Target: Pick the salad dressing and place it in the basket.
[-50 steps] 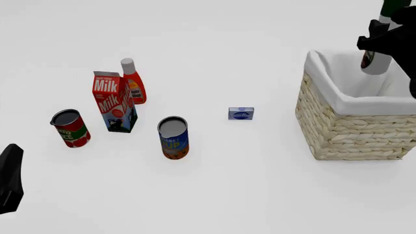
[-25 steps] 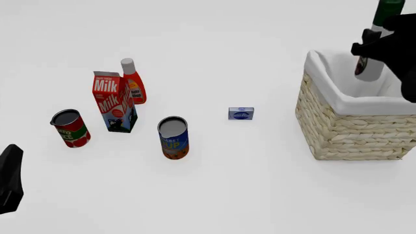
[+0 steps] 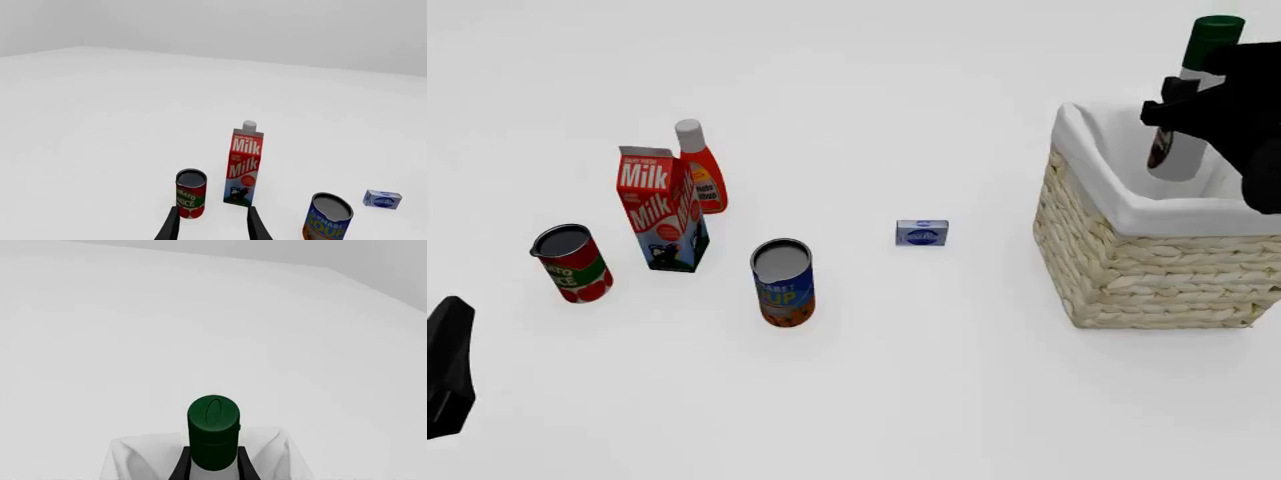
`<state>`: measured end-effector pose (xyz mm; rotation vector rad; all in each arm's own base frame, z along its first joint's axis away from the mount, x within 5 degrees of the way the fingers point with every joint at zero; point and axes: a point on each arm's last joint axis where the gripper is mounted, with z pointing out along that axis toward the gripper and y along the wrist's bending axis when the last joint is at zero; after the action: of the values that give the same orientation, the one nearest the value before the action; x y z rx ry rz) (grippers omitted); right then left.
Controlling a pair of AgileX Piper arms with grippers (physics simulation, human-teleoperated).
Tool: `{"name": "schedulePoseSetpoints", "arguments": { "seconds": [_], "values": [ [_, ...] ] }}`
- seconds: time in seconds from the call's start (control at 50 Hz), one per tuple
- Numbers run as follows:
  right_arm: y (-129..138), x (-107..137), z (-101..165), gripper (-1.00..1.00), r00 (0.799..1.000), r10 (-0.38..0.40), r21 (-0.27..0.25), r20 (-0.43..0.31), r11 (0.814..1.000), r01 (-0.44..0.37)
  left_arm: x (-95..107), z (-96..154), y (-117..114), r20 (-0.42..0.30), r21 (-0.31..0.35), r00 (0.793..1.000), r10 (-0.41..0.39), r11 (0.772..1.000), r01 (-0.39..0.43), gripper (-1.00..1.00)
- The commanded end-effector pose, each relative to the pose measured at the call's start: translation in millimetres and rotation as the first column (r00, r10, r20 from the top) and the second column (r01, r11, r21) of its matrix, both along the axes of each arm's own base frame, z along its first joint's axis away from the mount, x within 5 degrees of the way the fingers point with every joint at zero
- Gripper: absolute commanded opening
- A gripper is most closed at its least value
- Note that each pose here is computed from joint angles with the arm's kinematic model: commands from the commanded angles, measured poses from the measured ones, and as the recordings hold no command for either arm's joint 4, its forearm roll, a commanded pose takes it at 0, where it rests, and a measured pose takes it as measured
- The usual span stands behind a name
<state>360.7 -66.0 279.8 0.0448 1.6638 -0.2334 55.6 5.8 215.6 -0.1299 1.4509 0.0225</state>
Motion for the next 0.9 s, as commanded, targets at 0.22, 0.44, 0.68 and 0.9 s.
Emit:
{"name": "schedulePoseSetpoints", "arguments": {
  "seconds": [0.22,0.44,0.68,0.9],
  "values": [
    [-1,8,-4,-1.0,0.999,0.0,0.021,-0.037,1.0,0.001,0,0,0,0.0,-0.004,1.0,-0.001,1.0,0.001,1.0],
    [-1,10,-6,-1.0,0.999,0.001,0.029,-0.045,1.0,0.0,0,0,0,-0.002,-0.007,1.0,-0.001,1.0,0.001,1.0],
    [-2,12,-10,-1.0,0.998,0.0,0.034,-0.058,0.999,0.002,0,0,0,-0.003,-0.009,1.0,-0.001,1.0,0.001,1.0],
    [-2,13,-12,-1.0,0.998,-0.001,0.037,-0.065,0.999,0.003,0,0,0,-0.004,-0.009,1.0,-0.001,1.0,0.001,1.0]
  ]
}}
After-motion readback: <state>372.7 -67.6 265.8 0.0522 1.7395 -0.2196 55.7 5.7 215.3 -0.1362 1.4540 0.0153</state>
